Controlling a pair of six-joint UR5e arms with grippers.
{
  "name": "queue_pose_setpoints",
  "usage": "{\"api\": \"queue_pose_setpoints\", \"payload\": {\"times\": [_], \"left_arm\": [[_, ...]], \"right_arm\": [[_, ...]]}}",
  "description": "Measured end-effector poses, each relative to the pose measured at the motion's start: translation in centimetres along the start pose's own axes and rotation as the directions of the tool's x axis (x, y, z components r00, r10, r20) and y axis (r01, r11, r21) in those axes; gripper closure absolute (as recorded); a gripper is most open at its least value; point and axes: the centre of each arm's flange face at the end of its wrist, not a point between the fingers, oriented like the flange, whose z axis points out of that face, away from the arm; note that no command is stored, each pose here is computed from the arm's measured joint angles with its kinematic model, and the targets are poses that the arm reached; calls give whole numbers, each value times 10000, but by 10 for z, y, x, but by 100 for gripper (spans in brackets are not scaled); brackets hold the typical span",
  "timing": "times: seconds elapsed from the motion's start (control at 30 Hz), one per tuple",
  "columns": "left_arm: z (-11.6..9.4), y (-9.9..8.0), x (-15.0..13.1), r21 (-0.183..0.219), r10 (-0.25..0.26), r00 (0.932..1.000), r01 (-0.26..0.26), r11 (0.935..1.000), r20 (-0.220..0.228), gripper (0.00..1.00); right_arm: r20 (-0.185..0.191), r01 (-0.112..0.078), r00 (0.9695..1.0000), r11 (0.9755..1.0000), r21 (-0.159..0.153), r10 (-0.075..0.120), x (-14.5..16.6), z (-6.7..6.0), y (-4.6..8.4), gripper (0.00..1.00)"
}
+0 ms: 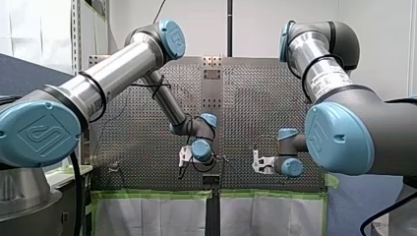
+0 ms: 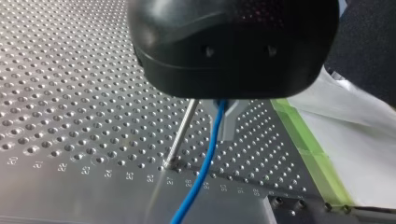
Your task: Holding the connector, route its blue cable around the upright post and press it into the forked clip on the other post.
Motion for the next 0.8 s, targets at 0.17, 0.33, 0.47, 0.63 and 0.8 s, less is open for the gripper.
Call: {"api": "queue_pose_setpoints", "payload": {"times": [0.17,0.33,0.47,0.63,0.8], "left_arm": [[2,-1,-1,58,-115,9998,114,9999,164,100],[6,-3,-4,212,-288,9985,279,9994,460,100],[9,-1,-2,220,-342,9980,331,9992,524,100],[9,1,3,160,-339,9983,331,9993,467,100],[10,4,3,139,-382,9982,376,9992,460,100]], "right_arm": [[9,-40,10000,10000,-10,40,0,0,1,100],[-11,-121,9999,9999,26,121,0,0,1,100],[-25,-161,9999,9997,181,162,-1,0,-1,100],[11,-162,9999,9996,250,162,-5,0,-2,100],[36,-186,9998,9996,220,185,-8,0,0,100]]}}
